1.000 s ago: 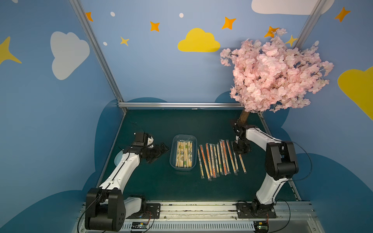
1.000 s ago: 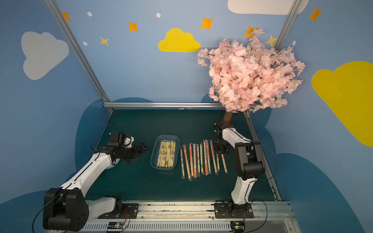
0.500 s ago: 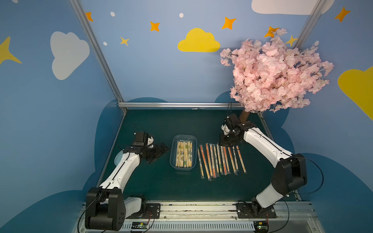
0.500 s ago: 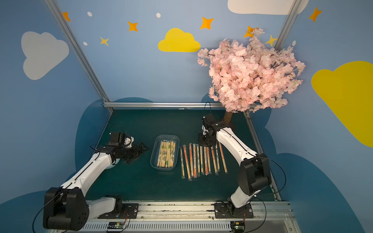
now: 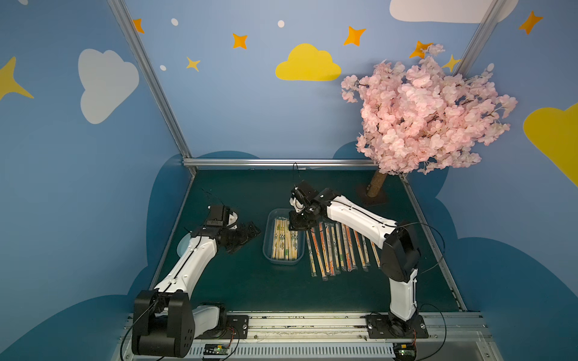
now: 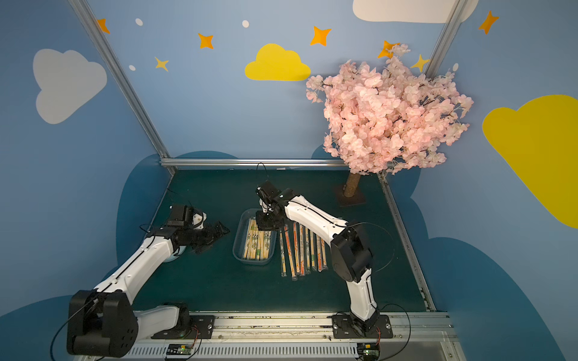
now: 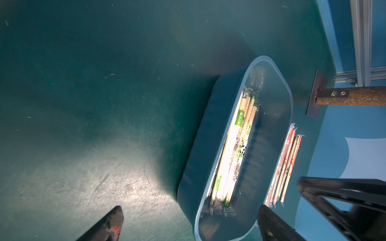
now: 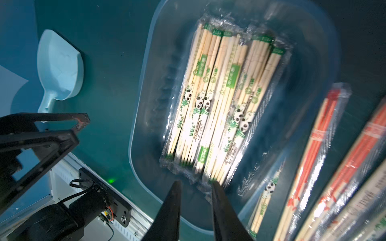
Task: Take the paired disposable chopsticks out of the storage box
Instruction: Pick up the paired disposable chopsticks from the storage box.
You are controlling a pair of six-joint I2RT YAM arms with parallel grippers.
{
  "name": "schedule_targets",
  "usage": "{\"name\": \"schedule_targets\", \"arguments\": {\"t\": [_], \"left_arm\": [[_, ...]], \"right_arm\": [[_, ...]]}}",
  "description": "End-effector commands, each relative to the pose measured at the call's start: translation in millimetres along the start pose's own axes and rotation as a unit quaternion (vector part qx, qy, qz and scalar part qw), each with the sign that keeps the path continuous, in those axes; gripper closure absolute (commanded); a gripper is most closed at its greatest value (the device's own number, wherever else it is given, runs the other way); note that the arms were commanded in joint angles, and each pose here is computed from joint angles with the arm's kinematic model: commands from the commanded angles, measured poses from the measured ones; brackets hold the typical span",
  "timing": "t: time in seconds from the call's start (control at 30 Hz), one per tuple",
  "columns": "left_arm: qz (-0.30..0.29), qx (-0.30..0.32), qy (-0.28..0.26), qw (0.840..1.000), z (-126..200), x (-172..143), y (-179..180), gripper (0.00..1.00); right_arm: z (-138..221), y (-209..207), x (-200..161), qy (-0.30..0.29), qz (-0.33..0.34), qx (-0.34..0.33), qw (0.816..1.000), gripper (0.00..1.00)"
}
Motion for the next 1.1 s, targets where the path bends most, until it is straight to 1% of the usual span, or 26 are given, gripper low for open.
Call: {"name": "schedule_targets", "arguments": {"t": [0.0, 0.13, 0.27, 0.47, 0.73, 0.9, 1.07], "left_arm": [[-0.003, 0.006, 0.002, 1.0, 2, 1, 1, 0.0], [-0.002, 0.004, 0.003, 1.0, 2, 0, 2, 0.0], [-0.003, 0.003, 0.002, 1.0, 3, 0, 3, 0.0], [-0.001, -0.002, 0.003, 1.0, 1, 0, 4, 0.0], [0.002, -0.004, 0.003, 1.0, 1, -1, 7, 0.0], [0.003, -0.006, 0.002, 1.0, 1, -1, 7, 0.0], [0.003, -0.007, 0.0, 1.0, 2, -1, 7, 0.0]], "right_arm": [[-14, -2, -1, 0.009, -0.014, -0.053, 0.998, 0.72], [-34, -9, 1, 0.016, -0.023, -0.093, 0.995, 0.73], [-48, -16, 3, 0.023, -0.025, -0.117, 0.993, 0.73], [-65, -22, 6, 0.038, -0.027, -0.133, 0.99, 0.74], [-80, -24, 10, 0.053, -0.028, -0.135, 0.989, 0.77], [-89, -26, 12, 0.065, -0.03, -0.146, 0.987, 0.77], [-93, -30, 12, 0.069, -0.034, -0.163, 0.984, 0.74]]}}
Point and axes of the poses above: each gripper's point midway between its finger pads, its own z axis back along the fingers, its own y axis along the line the jaws close on, x = y × z, the point moved 9 cm from there along z, back along the fingers, and after that the axes turned 7 degrees about -z, right-handed, at the moved point
